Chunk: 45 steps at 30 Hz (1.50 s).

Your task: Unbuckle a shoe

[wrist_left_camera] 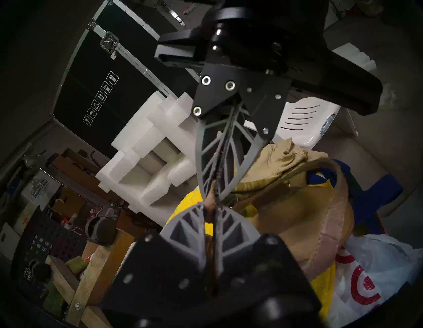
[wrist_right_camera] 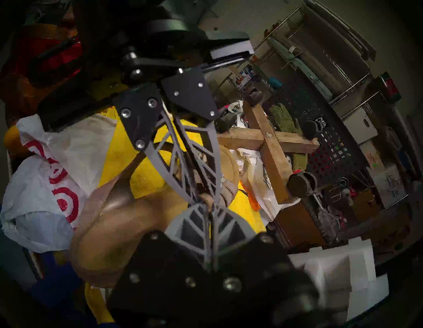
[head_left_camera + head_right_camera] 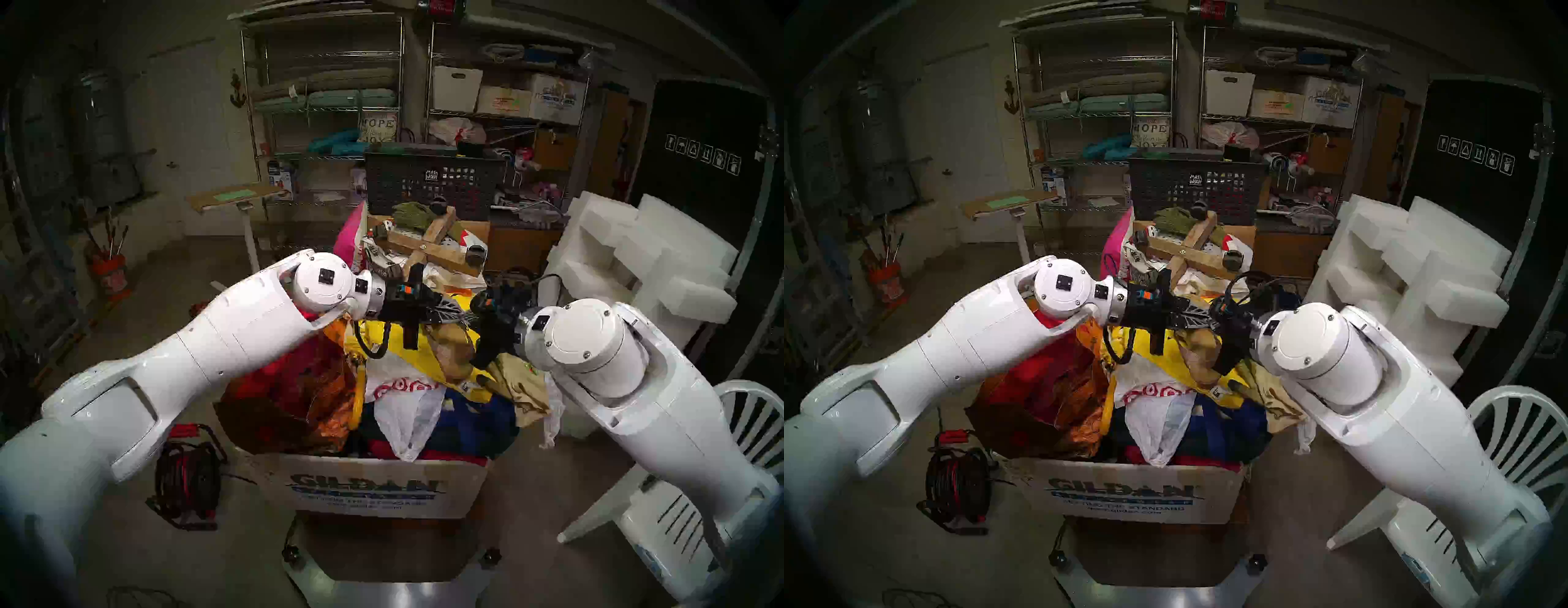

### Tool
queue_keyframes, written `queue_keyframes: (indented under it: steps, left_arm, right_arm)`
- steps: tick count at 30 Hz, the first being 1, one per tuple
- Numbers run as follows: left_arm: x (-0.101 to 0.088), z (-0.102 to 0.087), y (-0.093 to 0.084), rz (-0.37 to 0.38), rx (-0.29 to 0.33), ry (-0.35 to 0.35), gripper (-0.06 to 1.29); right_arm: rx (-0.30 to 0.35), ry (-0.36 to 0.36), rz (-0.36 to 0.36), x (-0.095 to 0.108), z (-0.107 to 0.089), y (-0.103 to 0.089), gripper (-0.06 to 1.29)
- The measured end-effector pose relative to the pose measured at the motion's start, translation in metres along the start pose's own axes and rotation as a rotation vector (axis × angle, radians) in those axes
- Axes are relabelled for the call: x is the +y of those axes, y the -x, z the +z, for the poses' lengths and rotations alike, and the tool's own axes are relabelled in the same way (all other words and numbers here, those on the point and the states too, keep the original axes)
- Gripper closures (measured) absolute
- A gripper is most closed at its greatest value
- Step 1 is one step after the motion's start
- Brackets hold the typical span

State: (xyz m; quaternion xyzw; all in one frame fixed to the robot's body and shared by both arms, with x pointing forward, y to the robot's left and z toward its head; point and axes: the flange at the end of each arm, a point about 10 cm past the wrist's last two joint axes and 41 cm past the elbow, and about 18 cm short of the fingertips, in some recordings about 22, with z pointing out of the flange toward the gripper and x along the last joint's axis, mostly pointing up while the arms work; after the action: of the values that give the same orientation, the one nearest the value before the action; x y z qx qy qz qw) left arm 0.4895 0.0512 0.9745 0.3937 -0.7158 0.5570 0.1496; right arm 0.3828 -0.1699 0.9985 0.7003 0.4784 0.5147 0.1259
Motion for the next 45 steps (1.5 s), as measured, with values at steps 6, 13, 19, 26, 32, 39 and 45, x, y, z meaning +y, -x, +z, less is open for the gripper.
queue_keyframes:
  steps: [6, 13, 19, 26, 32, 39, 45]
  left_arm:
    - [0.000, 0.001, 0.000, 0.000, 0.006, -0.010, 1.20]
    - [-0.001, 0.001, 0.001, -0.001, 0.005, -0.019, 1.22]
    - [-0.002, 0.001, 0.001, 0.000, 0.005, -0.021, 1.22]
    - [-0.003, 0.000, 0.001, 0.002, 0.005, -0.022, 1.22]
    - [-0.003, 0.000, 0.001, 0.002, 0.005, -0.022, 1.22]
    - [-0.003, 0.000, 0.001, 0.003, 0.005, -0.024, 1.22]
    - [-0.003, 0.000, 0.000, 0.005, 0.007, -0.025, 1.22]
  right_arm:
    - [-0.026, -0.012, 0.013, 0.004, -0.006, 0.005, 1.24]
    - [-0.054, -0.029, 0.044, 0.006, -0.013, 0.014, 0.96]
    - [-0.045, -0.036, 0.074, 0.007, -0.017, 0.015, 0.95]
    - [-0.009, -0.062, 0.120, 0.005, -0.017, 0.008, 0.94]
    - [0.012, -0.080, 0.139, 0.003, -0.016, 0.002, 0.94]
    - [0.002, -0.108, 0.136, -0.005, -0.012, -0.002, 0.72]
    - [-0.043, -0.104, 0.120, -0.012, -0.002, 0.002, 0.69]
